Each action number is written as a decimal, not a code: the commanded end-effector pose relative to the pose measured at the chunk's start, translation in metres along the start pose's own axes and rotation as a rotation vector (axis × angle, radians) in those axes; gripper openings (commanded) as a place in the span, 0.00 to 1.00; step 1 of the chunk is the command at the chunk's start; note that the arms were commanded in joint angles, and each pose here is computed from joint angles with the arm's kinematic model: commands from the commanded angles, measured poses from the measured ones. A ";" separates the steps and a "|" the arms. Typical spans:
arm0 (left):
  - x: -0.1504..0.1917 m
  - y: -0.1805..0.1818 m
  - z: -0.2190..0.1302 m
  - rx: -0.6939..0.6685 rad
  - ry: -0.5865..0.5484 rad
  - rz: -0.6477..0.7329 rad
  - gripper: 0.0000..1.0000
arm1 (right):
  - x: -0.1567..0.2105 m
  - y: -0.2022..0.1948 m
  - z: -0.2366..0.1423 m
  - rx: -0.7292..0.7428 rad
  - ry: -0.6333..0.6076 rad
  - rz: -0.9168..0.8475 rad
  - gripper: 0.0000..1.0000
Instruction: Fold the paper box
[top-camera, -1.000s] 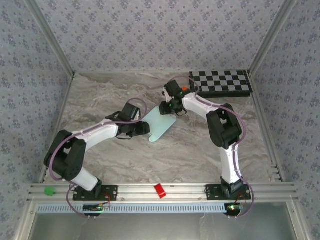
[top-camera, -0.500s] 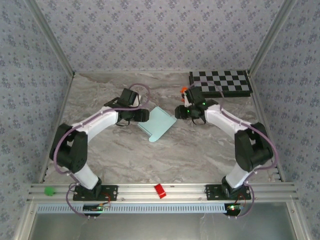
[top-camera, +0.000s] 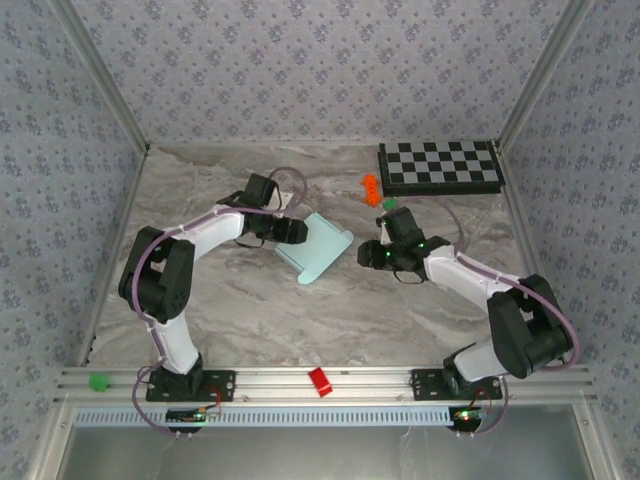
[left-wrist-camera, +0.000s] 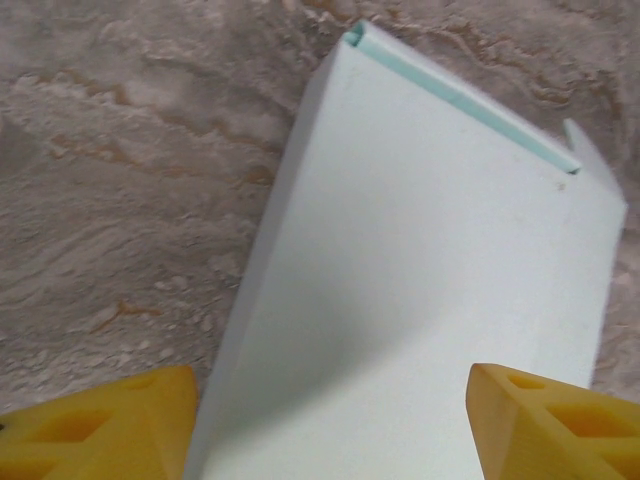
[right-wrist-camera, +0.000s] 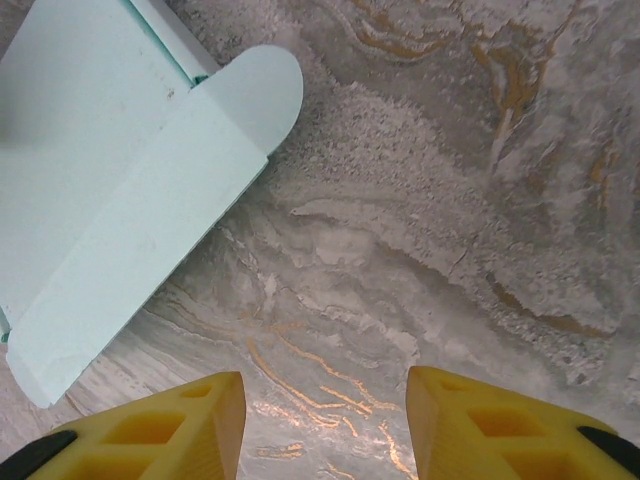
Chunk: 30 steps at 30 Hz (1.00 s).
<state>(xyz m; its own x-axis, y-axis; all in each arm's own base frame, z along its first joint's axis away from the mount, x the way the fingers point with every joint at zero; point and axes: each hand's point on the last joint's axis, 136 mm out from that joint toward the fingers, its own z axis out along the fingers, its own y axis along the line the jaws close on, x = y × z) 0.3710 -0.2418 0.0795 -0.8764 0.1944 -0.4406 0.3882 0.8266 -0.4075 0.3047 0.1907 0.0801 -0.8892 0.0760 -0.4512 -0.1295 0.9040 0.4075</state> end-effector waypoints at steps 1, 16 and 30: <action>0.005 -0.014 0.001 0.079 0.002 -0.031 0.70 | -0.002 0.010 0.001 -0.053 -0.023 0.017 0.48; 0.027 -0.046 -0.014 0.158 -0.024 -0.121 0.67 | -0.006 0.026 0.016 -0.119 -0.010 0.022 0.49; 0.019 -0.023 -0.021 0.018 -0.117 -0.184 0.62 | -0.016 0.044 0.040 -0.293 -0.010 0.140 0.53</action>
<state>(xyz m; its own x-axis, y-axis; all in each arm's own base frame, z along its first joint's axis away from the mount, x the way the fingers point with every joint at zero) 0.3294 -0.2501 0.0852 -0.9165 0.0180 -0.3997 0.2389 0.8260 -0.5106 0.3236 0.2354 0.0670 -0.9029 0.1554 -0.4007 -0.1328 0.7860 0.6038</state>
